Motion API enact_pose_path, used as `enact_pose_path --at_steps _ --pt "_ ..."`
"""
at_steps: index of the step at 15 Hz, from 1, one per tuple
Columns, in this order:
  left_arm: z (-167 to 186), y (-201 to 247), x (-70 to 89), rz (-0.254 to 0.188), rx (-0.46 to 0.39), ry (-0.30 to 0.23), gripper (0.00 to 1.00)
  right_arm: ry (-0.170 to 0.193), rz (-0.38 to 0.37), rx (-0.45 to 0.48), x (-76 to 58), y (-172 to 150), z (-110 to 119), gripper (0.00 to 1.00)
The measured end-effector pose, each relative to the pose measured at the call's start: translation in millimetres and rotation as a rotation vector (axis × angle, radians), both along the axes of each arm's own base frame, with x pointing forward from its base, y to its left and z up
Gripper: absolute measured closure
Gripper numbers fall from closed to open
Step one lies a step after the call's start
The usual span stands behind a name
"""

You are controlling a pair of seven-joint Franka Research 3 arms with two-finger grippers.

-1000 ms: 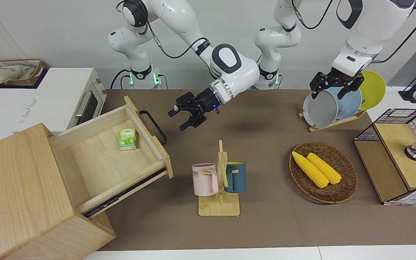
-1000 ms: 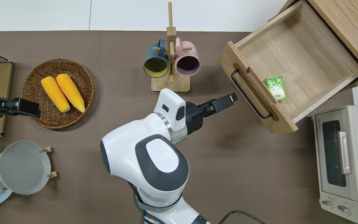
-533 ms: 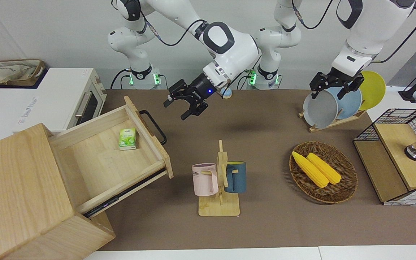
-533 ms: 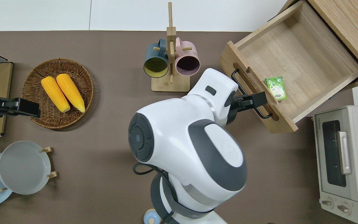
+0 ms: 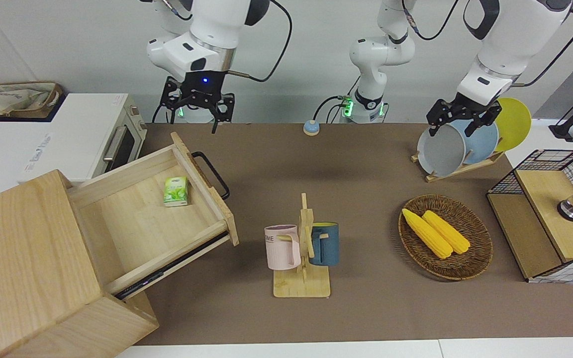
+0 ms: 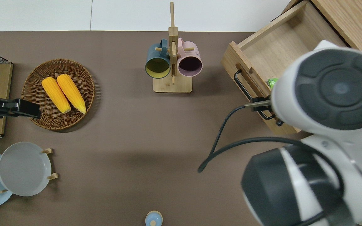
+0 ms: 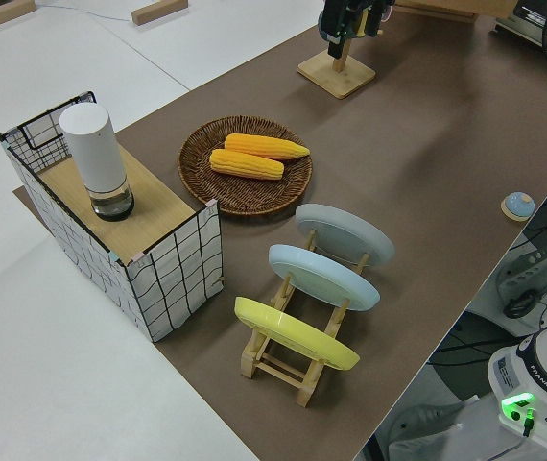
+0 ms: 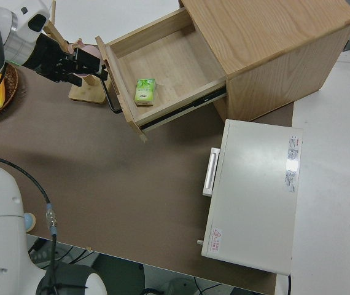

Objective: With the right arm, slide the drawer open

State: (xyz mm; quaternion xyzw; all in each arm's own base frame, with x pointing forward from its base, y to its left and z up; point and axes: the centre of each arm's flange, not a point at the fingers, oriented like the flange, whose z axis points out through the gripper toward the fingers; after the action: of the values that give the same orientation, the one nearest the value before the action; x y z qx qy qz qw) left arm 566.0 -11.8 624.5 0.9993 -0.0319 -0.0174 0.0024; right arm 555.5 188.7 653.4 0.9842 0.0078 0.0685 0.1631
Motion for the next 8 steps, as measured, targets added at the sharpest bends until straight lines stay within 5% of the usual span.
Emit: enact_pose_path --at_steps 4,8 --pt "0.0 0.0 0.0 0.000 0.000 0.000 0.00 0.046 -0.066 0.192 10.9 -73.9 11.0 0.02" --pt "0.0 0.0 0.0 0.000 0.000 0.000 0.00 0.072 -0.136 0.274 16.3 -118.3 4.9 0.02"
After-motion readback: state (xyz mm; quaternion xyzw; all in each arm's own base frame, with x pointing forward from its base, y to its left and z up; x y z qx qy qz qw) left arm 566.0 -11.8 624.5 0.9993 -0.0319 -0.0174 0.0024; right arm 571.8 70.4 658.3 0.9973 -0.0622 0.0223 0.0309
